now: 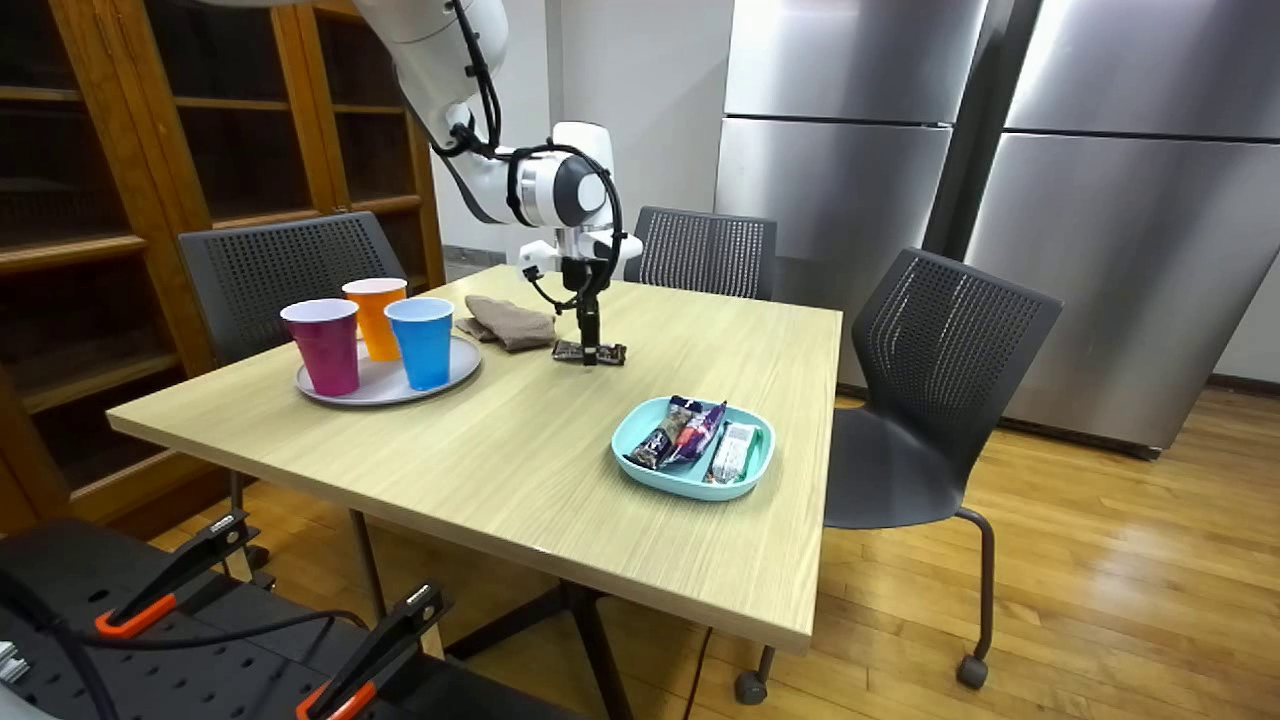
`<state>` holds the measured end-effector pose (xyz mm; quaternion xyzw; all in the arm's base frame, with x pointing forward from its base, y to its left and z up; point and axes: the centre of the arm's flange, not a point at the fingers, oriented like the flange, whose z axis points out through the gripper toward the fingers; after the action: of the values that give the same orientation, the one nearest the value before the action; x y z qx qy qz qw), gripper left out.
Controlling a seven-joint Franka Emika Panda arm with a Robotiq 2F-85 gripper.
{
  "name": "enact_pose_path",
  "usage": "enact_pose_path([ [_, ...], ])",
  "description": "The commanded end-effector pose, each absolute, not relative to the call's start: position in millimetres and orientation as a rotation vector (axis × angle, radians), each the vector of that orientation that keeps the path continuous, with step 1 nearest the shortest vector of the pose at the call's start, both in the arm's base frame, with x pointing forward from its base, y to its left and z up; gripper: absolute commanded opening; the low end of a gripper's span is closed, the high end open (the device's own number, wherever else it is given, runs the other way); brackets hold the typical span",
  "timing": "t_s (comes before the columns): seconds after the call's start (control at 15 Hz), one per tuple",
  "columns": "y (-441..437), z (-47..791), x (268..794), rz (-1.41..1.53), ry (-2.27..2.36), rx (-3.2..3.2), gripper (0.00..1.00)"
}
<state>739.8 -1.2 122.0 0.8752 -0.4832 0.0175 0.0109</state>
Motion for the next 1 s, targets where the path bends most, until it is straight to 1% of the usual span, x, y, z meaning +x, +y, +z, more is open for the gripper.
enact_pose_path([
  [0.0, 2, 126, 751, 0.045, -1.521, 2.706, 0.33],
  [0.13, 3, 127, 751, 0.047, -1.52, 2.707, 0.2],
  [0.27, 3, 128, 752, 0.048, -1.52, 2.708, 0.03],
  [0.33, 3, 129, 752, 0.052, -1.521, 2.708, 0.0],
  [0.4, 3, 131, 752, 0.058, -1.521, 2.707, 0.0],
  [0.47, 3, 134, 750, 0.053, -1.516, 2.712, 0.03],
  [0.93, 2, 164, 737, 0.043, -1.405, 2.771, 0.03],
])
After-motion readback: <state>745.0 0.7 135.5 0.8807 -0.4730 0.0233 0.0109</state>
